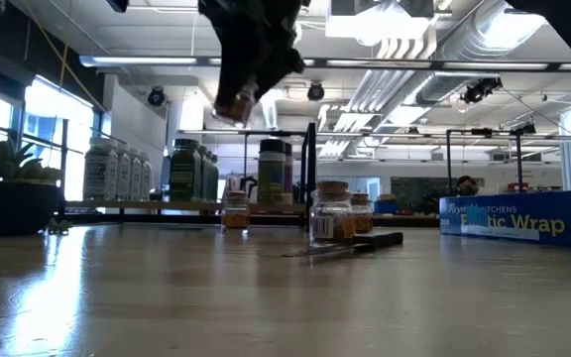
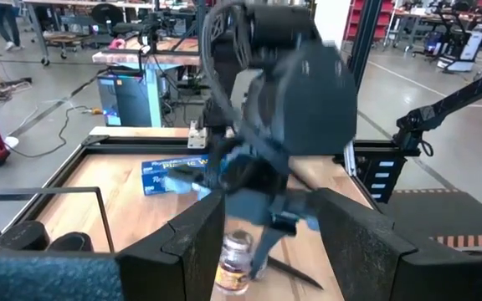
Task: Shelf spices
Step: Put the brown lid seasoning bottle on the shelf
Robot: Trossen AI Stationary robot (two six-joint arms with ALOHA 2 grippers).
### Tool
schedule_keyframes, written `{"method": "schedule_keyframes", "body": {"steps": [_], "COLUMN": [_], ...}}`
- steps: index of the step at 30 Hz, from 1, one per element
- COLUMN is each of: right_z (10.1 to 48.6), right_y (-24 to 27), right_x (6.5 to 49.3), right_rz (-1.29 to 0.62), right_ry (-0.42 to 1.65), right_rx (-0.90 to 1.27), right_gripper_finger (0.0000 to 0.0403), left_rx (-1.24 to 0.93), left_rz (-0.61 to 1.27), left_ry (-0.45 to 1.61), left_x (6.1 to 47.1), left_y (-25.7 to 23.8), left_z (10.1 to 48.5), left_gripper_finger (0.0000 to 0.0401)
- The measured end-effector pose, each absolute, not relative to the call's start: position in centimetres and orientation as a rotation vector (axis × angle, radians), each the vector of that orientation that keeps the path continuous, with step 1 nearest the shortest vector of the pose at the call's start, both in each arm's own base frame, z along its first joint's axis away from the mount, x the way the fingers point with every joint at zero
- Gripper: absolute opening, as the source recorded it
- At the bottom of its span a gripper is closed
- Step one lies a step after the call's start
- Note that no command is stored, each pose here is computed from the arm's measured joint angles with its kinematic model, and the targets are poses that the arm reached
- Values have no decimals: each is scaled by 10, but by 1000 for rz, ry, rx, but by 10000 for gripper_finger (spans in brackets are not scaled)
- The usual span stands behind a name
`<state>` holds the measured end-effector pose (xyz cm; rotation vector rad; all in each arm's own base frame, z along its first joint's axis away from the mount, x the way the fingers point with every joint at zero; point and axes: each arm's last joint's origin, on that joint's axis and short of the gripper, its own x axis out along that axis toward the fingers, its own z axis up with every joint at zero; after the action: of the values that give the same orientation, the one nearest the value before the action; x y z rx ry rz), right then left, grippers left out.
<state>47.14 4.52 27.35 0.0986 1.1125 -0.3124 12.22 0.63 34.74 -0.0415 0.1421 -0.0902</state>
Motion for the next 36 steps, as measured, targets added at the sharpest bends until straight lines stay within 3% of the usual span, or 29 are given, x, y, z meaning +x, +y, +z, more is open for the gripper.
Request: {"method": "schedule_keyframes", "body": {"steps": [5, 20, 24, 36], "right_z": [287, 304, 307, 310], "right_y": [36, 45, 52, 57], "right_x": [476, 491, 493, 496], "right_rz": [-374, -344, -318, -307], "right_ry": [1024, 819, 786, 741], "right_rx": [-1, -236, -252, -256], "right_gripper_finger": [168, 168, 168, 168], "left_rx": [-37, 23, 55, 72], "left_rz": [-90, 73, 142, 101], "left_ry": [157, 545, 555, 554], "left_x": [122, 142, 151, 162], "left_y": [6, 13, 17, 16], "left_z": [346, 299, 297, 294], "left_gripper_finger": [183, 183, 183, 183]}}
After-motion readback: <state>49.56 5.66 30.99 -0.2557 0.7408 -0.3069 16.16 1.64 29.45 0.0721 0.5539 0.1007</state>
